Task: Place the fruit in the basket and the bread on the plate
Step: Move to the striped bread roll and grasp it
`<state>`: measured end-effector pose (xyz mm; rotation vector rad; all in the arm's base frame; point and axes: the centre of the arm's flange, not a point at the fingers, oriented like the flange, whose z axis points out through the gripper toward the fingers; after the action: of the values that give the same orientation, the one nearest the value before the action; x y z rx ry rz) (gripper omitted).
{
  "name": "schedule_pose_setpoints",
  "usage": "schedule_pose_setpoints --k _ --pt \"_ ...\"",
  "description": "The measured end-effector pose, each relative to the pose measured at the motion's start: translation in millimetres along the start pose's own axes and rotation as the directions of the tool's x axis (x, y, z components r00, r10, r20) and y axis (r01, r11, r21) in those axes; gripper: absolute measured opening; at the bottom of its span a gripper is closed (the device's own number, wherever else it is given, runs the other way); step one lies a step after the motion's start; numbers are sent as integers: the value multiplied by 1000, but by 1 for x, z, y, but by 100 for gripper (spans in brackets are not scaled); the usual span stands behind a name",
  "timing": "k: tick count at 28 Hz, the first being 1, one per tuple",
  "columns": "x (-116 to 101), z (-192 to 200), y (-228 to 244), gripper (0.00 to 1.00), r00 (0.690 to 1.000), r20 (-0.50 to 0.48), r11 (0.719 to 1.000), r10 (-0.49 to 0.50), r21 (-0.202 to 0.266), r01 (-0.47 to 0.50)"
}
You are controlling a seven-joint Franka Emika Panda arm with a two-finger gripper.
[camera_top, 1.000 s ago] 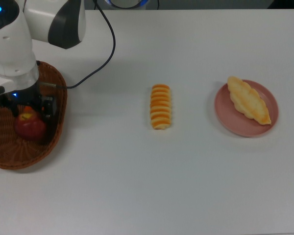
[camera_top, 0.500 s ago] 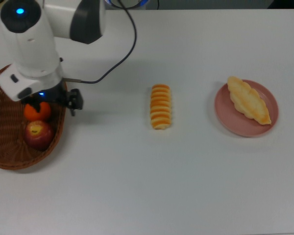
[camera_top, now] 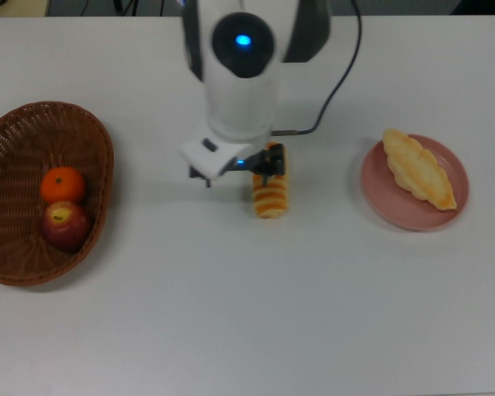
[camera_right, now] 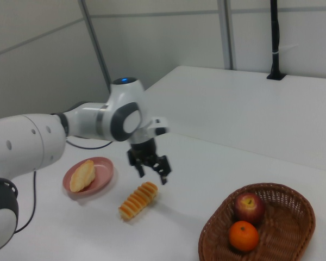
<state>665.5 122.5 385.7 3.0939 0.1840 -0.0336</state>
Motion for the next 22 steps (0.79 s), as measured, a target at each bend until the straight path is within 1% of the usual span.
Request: schedule_pose_setpoints --k 5,7,13,15,16,17,20,22 --pt "-12 19 -45 100 997 40 998 -60 -5 60" --pt "-16 25 -55 100 996 52 997 -76 -7 77" --pt "-23 36 -64 97 993 76 996 -92 -9 93" --pt "-25 40 -65 91 992 86 996 -93 -10 94" --pt "-26 44 -65 83 991 93 995 -94 -11 95" --pt "-27 46 -66 81 991 98 995 -96 -12 98" --pt "-31 53 -69 79 988 111 994 -105 -18 107" --pt "-33 58 -70 74 987 120 993 -110 -22 113"
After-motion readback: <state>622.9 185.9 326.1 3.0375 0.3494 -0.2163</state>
